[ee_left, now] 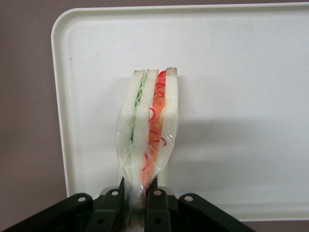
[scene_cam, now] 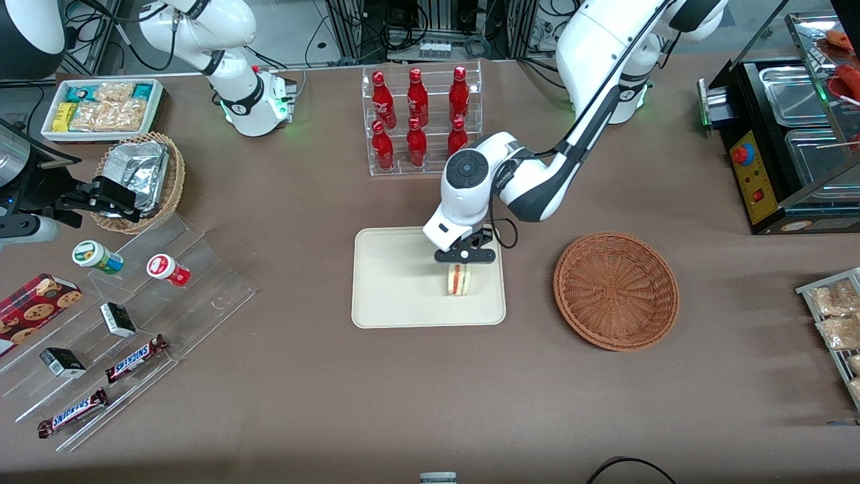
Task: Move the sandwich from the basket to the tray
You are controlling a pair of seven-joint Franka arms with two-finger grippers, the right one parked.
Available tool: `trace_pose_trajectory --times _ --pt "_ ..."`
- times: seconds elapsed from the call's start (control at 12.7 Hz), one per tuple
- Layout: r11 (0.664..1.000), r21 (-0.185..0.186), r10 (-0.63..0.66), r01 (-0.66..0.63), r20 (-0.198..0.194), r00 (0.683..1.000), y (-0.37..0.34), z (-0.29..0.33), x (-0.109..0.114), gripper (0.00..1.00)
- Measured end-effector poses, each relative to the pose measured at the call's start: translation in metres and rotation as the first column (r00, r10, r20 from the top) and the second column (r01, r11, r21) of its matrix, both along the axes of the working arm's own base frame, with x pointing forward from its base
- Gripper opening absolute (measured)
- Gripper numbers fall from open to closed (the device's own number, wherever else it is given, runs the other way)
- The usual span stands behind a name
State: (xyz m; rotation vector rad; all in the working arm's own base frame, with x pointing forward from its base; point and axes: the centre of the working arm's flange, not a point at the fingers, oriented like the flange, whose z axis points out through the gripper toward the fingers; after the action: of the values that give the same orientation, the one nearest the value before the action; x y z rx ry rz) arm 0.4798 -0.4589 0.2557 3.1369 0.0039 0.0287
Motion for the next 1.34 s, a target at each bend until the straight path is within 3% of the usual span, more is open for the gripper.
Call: trace_pose_trajectory --times 0.24,0.47,0.79,1.1,1.26,1.34 --pt "0.999 0.028 0.039 -0.040 0.030 0.999 0.000 -0.011 0.001 0.15" --pt "0.998 0.022 0.050 -0.051 0.041 0.998 -0.001 -0.013 0.002 0.15" --pt "0.998 0.019 0.063 -0.064 0.054 0.997 -0.003 -0.011 0.005 0.54" --pt "0.995 -0.012 0.095 -0.095 0.084 0.992 -0.007 0.009 0.014 0.96" --pt "0.994 -0.029 0.107 -0.104 0.111 0.988 -0.006 0.033 0.019 1.00" --pt "0.994 -0.020 0.113 -0.112 0.120 0.986 -0.001 0.047 0.021 1.00"
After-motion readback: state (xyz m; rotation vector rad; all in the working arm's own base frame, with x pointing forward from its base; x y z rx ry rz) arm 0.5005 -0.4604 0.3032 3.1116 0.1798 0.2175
